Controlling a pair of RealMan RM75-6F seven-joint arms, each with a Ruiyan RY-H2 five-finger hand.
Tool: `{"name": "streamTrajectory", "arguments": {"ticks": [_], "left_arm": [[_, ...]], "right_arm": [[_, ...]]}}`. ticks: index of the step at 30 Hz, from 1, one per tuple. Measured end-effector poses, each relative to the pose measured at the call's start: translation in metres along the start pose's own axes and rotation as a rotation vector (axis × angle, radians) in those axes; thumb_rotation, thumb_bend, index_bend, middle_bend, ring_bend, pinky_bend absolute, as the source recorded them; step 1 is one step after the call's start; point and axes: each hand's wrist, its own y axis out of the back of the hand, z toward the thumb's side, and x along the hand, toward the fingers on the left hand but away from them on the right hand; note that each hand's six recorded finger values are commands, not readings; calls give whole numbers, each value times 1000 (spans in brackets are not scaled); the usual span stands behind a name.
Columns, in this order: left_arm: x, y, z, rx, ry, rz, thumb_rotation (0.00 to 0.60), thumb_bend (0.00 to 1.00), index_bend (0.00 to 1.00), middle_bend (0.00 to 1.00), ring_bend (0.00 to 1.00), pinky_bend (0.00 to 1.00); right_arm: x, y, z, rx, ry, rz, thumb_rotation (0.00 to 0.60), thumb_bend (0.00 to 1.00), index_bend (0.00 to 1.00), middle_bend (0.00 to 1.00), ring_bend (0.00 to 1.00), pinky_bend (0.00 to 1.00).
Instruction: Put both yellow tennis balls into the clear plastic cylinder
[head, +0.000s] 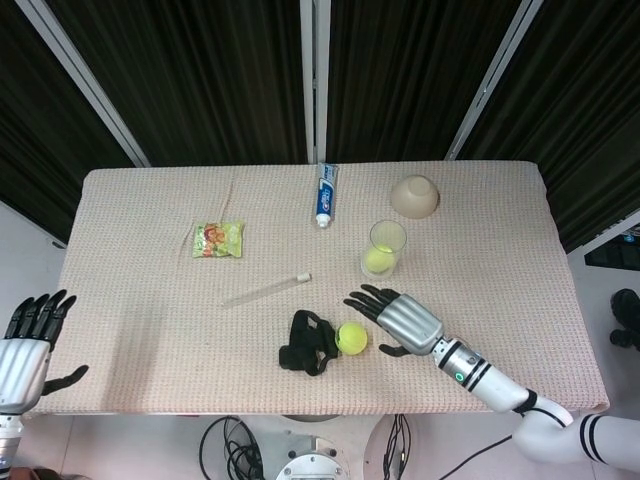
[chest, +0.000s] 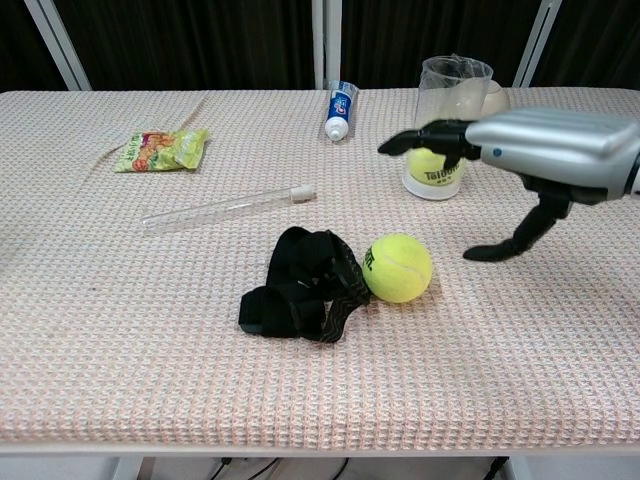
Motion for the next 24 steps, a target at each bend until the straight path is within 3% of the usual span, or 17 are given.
{"name": "streamTrajectory", "arguments": {"ticks": [6, 17, 24], "left_arm": [[-1, 1, -1, 3, 0, -3, 600, 39, 16, 0, 0, 0], [-2, 1, -3, -5, 7, -14, 600, 38, 15, 0, 0, 0], [-2, 2, -6, -12, 12, -15, 600, 39, 15, 0, 0, 0]], "right_arm": [[-8, -17, 2, -19, -1, 43, 600, 176, 62, 112, 45, 255], [-24, -33, 17, -91, 25, 38, 600, 195, 208, 221, 139, 346], [-31, -40, 21, -85, 24, 21, 600, 243, 401, 370, 307, 487]]}}
